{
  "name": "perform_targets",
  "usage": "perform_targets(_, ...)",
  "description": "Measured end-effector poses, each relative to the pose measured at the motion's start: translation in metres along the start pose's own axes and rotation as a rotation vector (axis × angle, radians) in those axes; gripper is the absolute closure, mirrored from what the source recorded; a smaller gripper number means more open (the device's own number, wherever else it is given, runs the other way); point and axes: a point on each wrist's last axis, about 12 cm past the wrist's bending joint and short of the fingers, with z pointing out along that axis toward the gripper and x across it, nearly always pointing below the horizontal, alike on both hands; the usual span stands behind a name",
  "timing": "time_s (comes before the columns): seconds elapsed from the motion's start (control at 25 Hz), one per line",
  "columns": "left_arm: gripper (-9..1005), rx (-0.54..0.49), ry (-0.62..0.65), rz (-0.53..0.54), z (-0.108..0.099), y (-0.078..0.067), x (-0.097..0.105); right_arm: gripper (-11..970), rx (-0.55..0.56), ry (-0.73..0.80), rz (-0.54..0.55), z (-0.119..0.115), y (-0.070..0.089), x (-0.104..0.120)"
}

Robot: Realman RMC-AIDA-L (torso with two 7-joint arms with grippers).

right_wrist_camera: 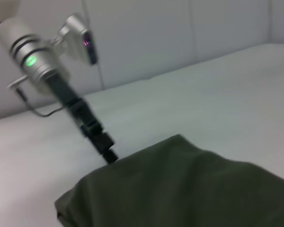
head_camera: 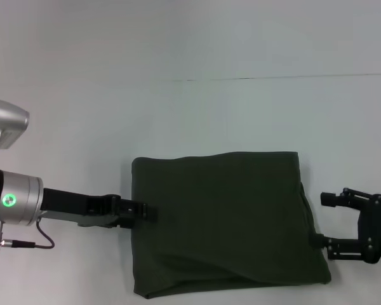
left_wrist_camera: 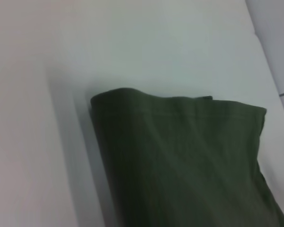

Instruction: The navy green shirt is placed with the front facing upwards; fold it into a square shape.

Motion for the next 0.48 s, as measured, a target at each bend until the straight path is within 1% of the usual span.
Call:
perform_targets(0.24, 228, -0.011, 0.018, 0.015, 0.004, -0.002, -0.001, 32, -0.007, 0.003, 0.008, 0.000, 0.001, 0.001)
perform_targets(0.48, 228, -0.030, 0.029, 0.031, 0.015, -0.007, -0.003, 31, -0.009, 0.002, 0.008, 0.001, 0.001, 0.001)
